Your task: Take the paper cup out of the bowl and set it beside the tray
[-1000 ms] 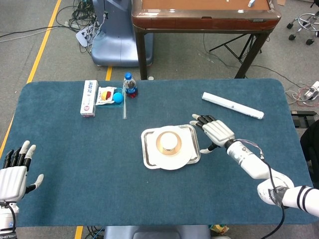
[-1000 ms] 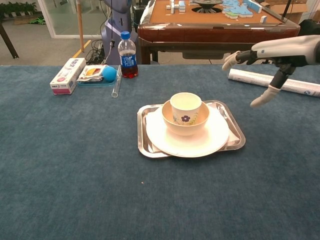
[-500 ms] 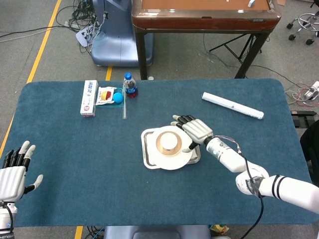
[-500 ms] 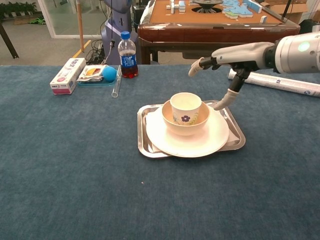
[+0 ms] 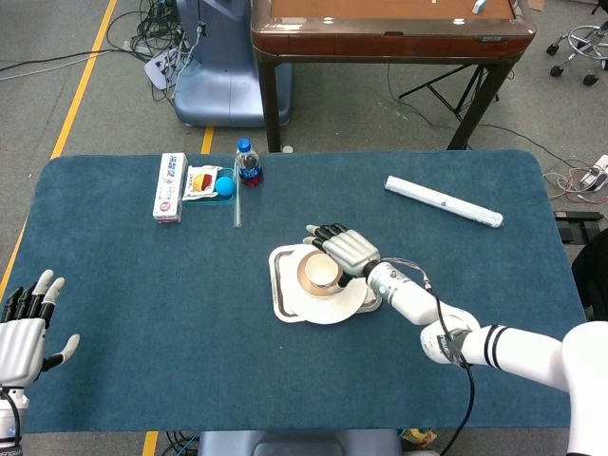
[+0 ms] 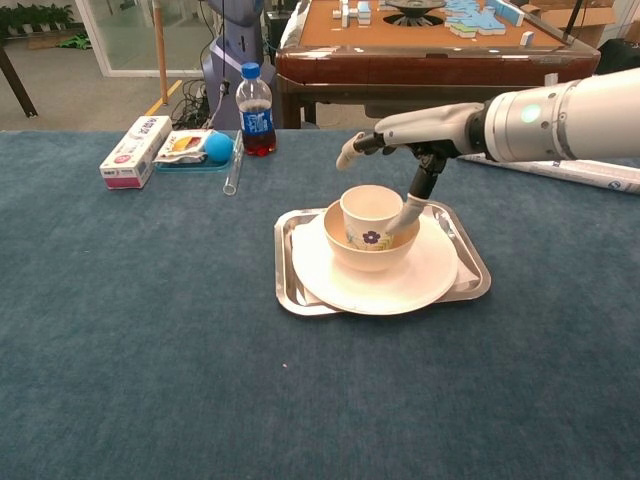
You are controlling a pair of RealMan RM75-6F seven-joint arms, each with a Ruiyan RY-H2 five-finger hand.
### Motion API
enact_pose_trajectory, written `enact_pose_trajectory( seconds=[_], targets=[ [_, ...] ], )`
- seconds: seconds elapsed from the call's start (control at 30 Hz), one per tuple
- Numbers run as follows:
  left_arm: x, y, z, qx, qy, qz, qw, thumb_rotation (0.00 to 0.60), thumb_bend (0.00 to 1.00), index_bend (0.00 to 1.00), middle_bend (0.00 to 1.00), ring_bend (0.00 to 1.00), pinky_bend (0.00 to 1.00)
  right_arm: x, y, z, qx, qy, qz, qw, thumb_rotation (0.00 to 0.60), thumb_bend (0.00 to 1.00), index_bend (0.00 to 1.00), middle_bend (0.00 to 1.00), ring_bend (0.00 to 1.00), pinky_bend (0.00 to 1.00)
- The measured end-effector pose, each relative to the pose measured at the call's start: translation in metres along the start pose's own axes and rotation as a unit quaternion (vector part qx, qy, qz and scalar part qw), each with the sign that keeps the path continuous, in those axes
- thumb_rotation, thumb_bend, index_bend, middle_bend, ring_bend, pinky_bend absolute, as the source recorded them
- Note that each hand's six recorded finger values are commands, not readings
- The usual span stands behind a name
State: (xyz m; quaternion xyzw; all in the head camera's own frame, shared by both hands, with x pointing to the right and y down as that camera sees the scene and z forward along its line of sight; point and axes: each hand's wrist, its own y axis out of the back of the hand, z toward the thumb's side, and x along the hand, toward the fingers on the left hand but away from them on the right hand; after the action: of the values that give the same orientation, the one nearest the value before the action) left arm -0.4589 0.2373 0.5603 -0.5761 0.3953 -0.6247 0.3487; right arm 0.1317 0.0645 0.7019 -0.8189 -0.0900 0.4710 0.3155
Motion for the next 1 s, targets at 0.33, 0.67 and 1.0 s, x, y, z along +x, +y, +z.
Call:
enact_pose_trajectory(
  seconds=[0.33, 0.67, 1.0],
  targets=[
    [-0.003, 0.006, -0.002, -0.009, -0.003, 0.006, 0.9999, 0.600, 0.26, 0.00, 0.00, 0.00, 0.00, -0.012, -0.004, 0.003, 0.010, -0.003, 0.003, 0.9999, 0.600, 0.07, 0.22, 0.00, 0.00, 0.00],
    [-0.003, 0.007, -0.005, -0.012, 0.001, 0.007, 0.9999, 0.600, 0.26, 0.00, 0.00, 0.00, 0.00, -0.021, -0.009, 0.006, 0.016, -0.002, 0.002, 0.9999, 0.600, 0.09, 0.33, 0.01, 0.00, 0.00],
    [-0.001, 0.006, -0.005, -0.012, 0.003, 0.006, 0.9999, 0.600, 0.26, 0.00, 0.00, 0.00, 0.00, -0.021, -0.005, 0.004, 0.025, -0.003, -0.012, 0.9996, 0.600, 0.13, 0.45, 0.04, 0.00, 0.00]
  ],
)
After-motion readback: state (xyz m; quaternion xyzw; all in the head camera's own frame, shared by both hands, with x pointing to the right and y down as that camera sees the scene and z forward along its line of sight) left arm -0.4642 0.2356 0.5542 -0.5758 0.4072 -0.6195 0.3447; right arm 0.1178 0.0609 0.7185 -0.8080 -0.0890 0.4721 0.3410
